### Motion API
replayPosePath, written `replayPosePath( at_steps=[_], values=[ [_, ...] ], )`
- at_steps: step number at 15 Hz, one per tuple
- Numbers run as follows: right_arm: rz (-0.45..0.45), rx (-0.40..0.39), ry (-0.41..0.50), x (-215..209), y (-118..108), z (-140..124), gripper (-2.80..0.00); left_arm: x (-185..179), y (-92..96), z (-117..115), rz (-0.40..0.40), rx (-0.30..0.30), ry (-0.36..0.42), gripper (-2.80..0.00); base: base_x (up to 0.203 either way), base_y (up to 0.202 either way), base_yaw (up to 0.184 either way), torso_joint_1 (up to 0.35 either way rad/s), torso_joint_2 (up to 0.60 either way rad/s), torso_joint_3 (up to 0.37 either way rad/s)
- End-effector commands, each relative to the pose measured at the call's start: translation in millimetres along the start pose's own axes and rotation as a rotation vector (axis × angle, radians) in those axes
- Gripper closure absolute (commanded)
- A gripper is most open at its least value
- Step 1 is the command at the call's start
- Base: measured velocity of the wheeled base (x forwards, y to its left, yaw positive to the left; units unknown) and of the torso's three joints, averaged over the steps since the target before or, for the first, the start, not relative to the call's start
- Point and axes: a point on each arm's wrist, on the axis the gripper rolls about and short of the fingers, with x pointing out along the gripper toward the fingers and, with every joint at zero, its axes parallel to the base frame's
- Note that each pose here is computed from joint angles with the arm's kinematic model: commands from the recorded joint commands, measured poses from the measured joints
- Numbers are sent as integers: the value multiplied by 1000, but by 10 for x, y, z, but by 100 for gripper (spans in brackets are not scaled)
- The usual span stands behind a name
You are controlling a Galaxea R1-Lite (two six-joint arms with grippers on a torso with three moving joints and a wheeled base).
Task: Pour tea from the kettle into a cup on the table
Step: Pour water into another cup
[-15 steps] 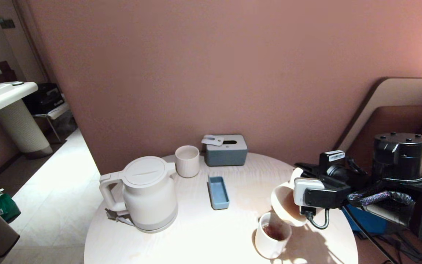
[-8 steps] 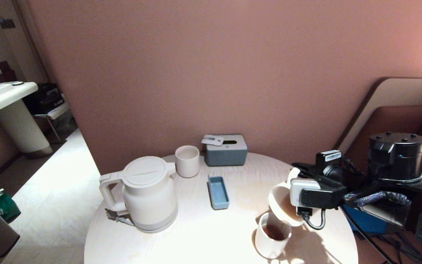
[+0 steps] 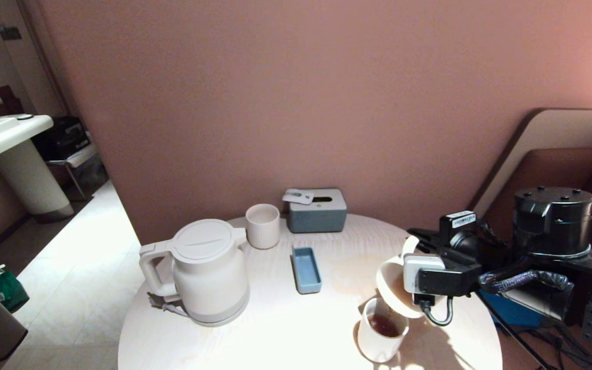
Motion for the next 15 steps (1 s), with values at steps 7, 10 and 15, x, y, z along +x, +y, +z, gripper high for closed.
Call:
replayPosePath(
  at_steps=[7,10,15],
  values=[
    [-3,-44,9,-1,2,19,0,1,0,1,0,0,1,0,0,0,0,0,0,0],
    [-6,-56,13,-8,-4,21,0,1,0,1,0,0,1,0,0,0,0,0,0,0],
    [-7,-78,13,-11,1,94,0,1,0,1,0,0,1,0,0,0,0,0,0,0]
  ],
)
